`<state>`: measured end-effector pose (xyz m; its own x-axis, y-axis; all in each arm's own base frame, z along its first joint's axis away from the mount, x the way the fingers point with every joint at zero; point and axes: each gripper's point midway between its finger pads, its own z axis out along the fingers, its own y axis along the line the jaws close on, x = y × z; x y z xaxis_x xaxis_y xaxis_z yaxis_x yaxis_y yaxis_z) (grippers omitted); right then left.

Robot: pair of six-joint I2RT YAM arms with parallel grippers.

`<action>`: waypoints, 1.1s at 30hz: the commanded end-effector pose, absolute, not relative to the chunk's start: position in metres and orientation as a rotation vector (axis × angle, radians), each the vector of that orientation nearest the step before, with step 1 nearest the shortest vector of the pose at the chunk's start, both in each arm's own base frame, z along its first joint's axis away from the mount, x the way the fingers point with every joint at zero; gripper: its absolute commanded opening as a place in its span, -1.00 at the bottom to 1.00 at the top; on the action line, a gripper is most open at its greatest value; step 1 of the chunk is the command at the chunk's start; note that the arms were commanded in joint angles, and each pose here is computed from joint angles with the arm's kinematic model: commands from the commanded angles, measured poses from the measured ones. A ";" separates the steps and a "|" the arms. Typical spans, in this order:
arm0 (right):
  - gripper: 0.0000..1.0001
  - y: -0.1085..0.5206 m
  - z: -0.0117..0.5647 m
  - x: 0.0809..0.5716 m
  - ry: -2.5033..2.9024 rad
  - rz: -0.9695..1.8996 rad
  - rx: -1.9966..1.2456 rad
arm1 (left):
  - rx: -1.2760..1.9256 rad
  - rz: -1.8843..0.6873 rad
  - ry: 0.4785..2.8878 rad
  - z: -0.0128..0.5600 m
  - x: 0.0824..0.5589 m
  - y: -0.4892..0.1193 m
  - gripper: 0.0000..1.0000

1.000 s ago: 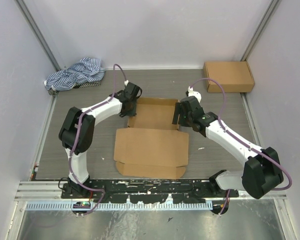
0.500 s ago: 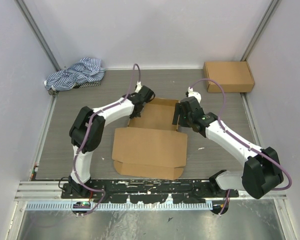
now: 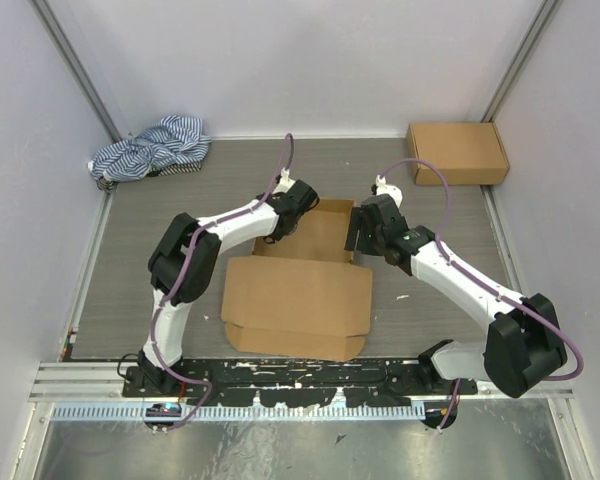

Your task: Fold the paper box

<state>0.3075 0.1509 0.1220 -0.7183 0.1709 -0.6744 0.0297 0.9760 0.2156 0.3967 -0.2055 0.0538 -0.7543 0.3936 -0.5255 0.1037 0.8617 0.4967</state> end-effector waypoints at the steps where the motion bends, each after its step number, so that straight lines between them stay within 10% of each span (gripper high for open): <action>1: 0.40 0.156 0.142 0.315 2.287 0.292 0.152 | 0.371 0.646 2.405 0.045 0.397 -0.199 -0.30; 20: 0.38 0.163 0.134 0.313 2.314 0.334 0.143 | 0.105 0.463 2.405 0.033 0.420 -0.194 -0.27; 25: 0.37 0.166 0.133 0.312 2.320 0.347 0.142 | 0.079 0.320 2.458 0.020 0.416 -0.199 -1.00; 33: 0.37 0.166 0.136 0.313 2.315 0.348 0.142 | 0.123 0.306 2.479 0.041 0.401 -0.192 -0.80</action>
<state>0.3053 0.1588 0.1207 -0.7289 0.1810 -0.6603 0.0112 0.9674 0.2529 0.4137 -0.1920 0.0347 -0.7800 0.1559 -0.6060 -0.0142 0.9638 0.2663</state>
